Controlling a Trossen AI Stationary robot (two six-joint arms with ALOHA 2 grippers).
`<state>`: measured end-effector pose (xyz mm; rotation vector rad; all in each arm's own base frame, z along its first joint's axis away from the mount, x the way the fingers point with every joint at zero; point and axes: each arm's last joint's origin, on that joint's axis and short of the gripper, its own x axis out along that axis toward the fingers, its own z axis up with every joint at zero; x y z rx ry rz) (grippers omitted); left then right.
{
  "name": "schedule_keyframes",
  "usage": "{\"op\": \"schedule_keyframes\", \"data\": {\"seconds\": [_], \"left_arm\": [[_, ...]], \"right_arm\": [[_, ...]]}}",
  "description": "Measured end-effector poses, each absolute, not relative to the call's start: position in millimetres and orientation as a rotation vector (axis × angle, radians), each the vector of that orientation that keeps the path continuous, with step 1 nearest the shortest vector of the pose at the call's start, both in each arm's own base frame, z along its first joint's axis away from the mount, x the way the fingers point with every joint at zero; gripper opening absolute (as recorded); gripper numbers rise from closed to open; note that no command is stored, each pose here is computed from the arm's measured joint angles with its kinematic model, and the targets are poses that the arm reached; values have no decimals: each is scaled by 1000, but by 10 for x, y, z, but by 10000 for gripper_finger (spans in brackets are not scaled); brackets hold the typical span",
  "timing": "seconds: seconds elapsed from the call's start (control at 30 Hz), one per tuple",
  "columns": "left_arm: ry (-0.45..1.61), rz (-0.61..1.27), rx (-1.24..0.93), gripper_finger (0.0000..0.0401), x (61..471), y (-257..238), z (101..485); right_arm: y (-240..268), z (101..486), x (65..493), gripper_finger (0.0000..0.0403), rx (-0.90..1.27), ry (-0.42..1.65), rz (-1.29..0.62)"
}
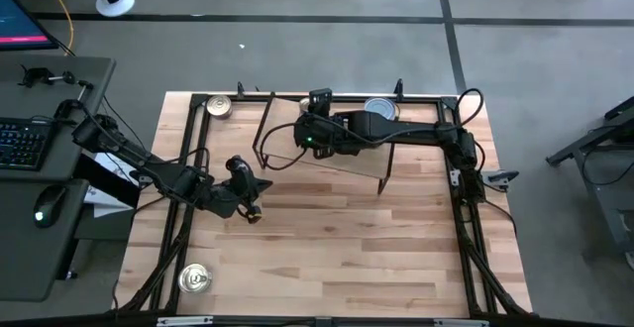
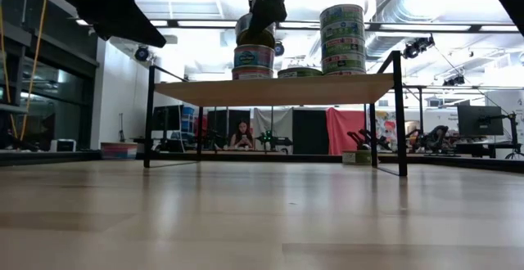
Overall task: Stack canned seafood by type on shelf
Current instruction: Stack the blue pink tuna can on top of the other blue pink tuna can on the shelf
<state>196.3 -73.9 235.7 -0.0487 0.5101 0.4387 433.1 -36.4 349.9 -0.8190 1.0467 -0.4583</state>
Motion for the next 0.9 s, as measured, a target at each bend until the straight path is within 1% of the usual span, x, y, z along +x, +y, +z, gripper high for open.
{"op": "schedule_keyframes", "data": {"seconds": [0.3,0.6,0.9], "left_arm": [[511,439,-47,0,1962,-738,2355],[511,439,-47,0,1962,-738,2355],[513,438,-44,0,1961,-738,2354]], "right_arm": [[-361,3498,4332,204,-813,1044,-454],[-354,3494,4337,205,-733,1015,-461],[-349,3494,4340,205,-715,1006,-451]]}}
